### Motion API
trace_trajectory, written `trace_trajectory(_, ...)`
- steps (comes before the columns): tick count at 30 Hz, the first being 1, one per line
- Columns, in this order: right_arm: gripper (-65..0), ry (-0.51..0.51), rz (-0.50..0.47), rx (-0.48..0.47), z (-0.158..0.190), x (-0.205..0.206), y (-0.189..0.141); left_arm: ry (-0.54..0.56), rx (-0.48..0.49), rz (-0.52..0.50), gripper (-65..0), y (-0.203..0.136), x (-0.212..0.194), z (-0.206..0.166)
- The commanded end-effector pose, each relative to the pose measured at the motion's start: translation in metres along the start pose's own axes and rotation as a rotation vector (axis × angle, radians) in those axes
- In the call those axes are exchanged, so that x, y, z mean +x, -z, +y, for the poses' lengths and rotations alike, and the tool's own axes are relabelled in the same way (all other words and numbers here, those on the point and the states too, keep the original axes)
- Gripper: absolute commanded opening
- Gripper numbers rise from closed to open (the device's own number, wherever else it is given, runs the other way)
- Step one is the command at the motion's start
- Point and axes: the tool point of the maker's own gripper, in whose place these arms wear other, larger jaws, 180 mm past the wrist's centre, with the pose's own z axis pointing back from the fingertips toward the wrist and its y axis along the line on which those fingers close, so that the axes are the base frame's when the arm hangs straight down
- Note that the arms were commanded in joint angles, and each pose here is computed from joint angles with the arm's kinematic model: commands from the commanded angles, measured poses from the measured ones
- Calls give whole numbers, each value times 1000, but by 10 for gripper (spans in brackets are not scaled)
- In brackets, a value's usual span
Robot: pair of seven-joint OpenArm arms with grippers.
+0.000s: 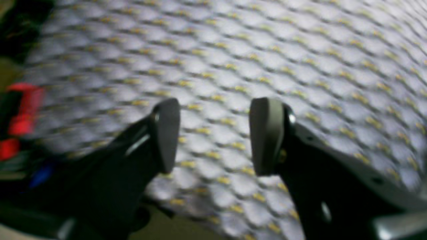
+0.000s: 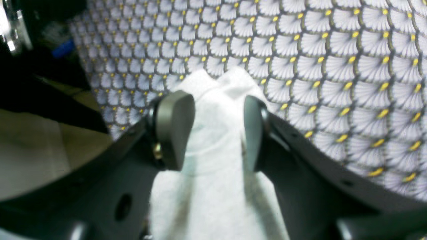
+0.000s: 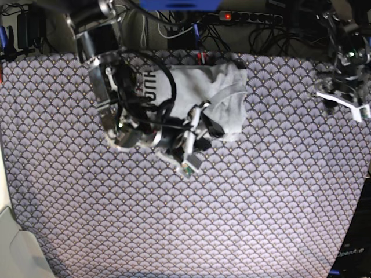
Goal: Fold the T-shirt properly
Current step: 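Press and tuck the folded end onto the bundle with the right gripper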
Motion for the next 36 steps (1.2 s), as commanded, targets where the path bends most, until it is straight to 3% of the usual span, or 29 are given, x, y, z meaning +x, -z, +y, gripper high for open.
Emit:
trace_trajectory(1,-360,-22,-43,7,-2,19,0,12,-1,-47,-319,-2,15,2)
trace_trajectory(10,-360,-64,73,53,1,7,26,-7,52,-57,-319,-7,17,24)
trace_trajectory(18,-360,-71,84,57,2,4,27,0,55,-41,-319,-9,11,26)
trace_trajectory(24,-360,-120,142,-8,-11,-10,26,-2,51,-43,-319,-8,12,24)
trace_trajectory(28,-360,-168,171,24,0,-17,30,-7,47,-42,-319,-8,11,21)
trace_trajectory(36,-368,-159,183,42,8,-26,33,-8,46,-46,-319,-8,12,21)
